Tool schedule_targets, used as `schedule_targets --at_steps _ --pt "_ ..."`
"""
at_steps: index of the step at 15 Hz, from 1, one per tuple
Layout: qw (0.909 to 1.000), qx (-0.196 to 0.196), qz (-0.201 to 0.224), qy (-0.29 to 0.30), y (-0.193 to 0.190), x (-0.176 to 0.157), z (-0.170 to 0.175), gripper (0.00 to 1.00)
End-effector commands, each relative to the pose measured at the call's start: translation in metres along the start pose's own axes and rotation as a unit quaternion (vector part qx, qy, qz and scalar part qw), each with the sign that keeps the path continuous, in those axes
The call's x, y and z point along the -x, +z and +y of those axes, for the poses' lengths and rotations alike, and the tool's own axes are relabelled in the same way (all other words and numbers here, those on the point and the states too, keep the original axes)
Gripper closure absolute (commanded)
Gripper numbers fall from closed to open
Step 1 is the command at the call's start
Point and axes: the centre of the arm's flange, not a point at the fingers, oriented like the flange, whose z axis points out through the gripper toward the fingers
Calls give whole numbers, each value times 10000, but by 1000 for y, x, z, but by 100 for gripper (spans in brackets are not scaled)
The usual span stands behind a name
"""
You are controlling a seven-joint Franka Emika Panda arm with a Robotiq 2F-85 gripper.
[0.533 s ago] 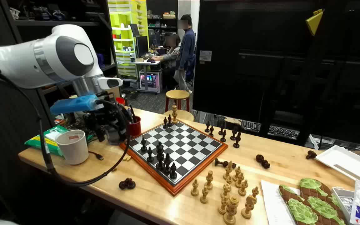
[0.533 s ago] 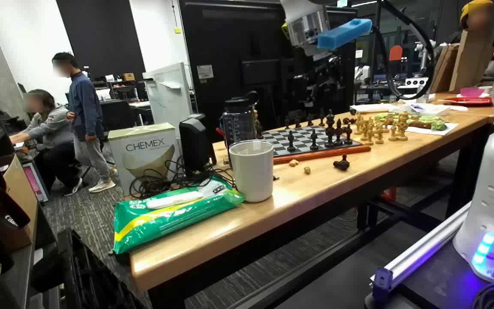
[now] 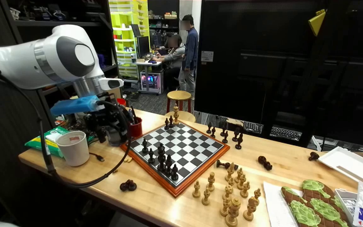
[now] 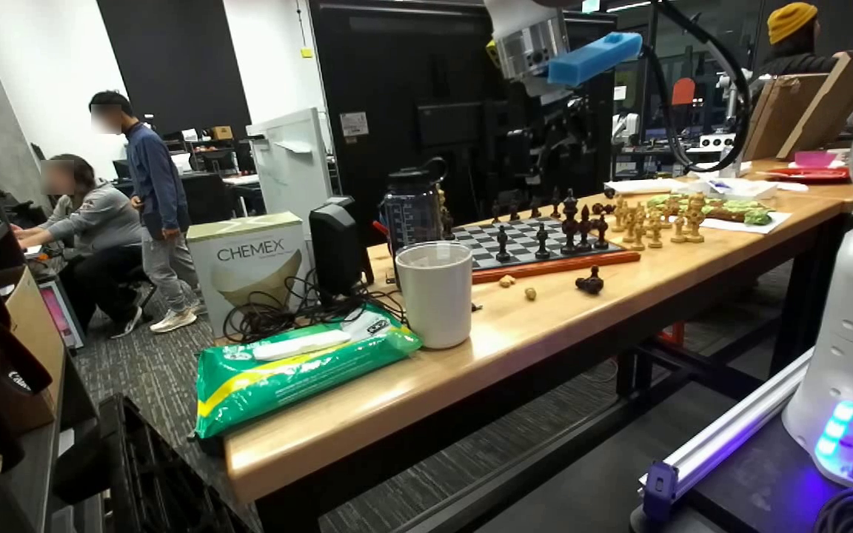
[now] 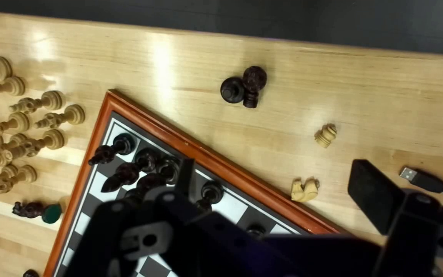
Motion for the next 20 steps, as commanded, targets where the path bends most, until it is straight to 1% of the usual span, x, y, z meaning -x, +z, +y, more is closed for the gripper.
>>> schedule_targets --at_steps 1,3,4,5,6,7,8,10,11,12,13,14,15,16,17,19,20 --pt "10000 0 0 0 0 0 0 0" --pt "10000 0 0 0 0 0 0 0" --pt "9993 355 -44 113 -6 -6 -3 25" --pt "9964 841 -3 -41 -11 -17 -21 26" --pt "9940 1071 8 -225 -9 -29 -44 5" --pt "9907 1291 33 -436 -6 -39 -69 5" --pt "9871 1438 68 -706 -2 -46 -87 2" --pt "9761 1830 218 -1147 -6 -65 -123 0" --pt "9697 2054 325 -1280 -10 -76 -139 0" --pt "9651 2228 482 -1289 -17 -88 -150 0" --pt "9624 2338 645 -1227 -24 -101 -159 0" --pt "9622 2358 837 -1077 -34 -114 -167 0" --pt "9668 2135 1117 -853 -48 -127 -170 0" --pt "9691 1952 1398 -556 -64 -140 -173 0" --pt "9709 1800 1538 -356 -82 -151 -174 0" --pt "9713 1530 1821 64 -118 -169 -178 0" --pt "9680 1499 1983 330 -139 -178 -180 0"
